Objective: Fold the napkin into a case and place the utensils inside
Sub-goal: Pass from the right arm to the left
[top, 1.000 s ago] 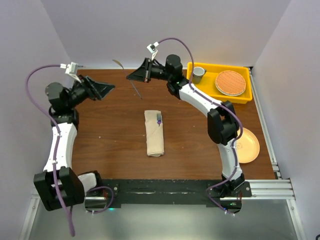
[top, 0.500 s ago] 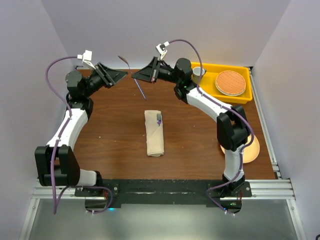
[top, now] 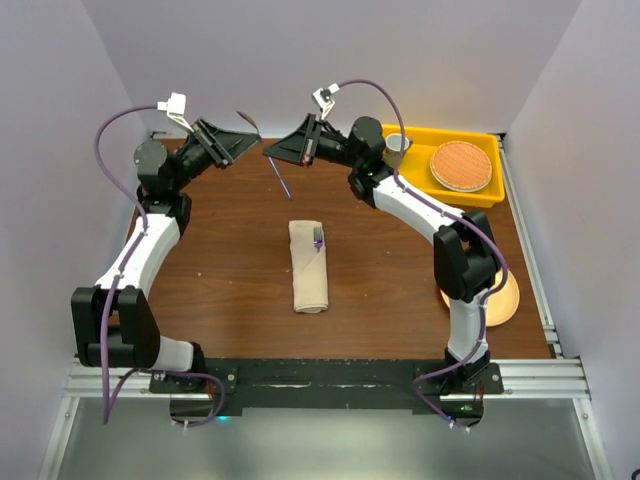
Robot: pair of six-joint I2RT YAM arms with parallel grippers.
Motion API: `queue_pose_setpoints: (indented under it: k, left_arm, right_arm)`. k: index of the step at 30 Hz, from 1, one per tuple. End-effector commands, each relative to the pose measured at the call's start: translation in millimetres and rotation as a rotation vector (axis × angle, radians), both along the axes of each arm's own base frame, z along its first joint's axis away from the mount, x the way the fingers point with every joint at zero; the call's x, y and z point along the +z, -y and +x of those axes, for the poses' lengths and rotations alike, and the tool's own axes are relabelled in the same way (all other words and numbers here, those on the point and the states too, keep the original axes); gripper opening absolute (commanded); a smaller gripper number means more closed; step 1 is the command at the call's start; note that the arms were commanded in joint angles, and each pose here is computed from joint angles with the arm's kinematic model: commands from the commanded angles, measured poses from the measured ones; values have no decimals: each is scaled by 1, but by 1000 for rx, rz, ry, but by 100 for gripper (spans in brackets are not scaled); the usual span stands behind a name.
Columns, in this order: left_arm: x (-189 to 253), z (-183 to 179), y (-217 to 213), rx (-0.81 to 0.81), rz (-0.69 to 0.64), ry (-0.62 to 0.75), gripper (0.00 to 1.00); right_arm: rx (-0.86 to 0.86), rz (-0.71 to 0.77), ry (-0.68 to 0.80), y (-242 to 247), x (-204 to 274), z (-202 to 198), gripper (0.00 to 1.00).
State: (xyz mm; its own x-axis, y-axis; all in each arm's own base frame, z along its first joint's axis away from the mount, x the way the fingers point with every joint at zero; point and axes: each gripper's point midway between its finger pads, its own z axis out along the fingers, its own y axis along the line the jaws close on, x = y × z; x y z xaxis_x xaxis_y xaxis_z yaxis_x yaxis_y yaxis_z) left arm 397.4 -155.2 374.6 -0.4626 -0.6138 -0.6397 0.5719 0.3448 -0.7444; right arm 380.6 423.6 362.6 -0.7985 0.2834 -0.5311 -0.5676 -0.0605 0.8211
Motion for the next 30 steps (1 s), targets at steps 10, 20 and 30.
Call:
queue_pose_setpoints:
  k: [10, 20, 30]
  left_arm:
    - [18, -5, 11, -40, -1, 63, 31]
    - [15, -4, 11, -38, 4, 53, 0]
    - [-15, 20, 9, 79, 148, -19, 0]
  right_arm:
    - [24, 54, 68, 11, 36, -21, 0]
    - [28, 35, 35, 11, 26, -21, 0]
    - [-132, -208, 57, 65, -22, 28, 70]
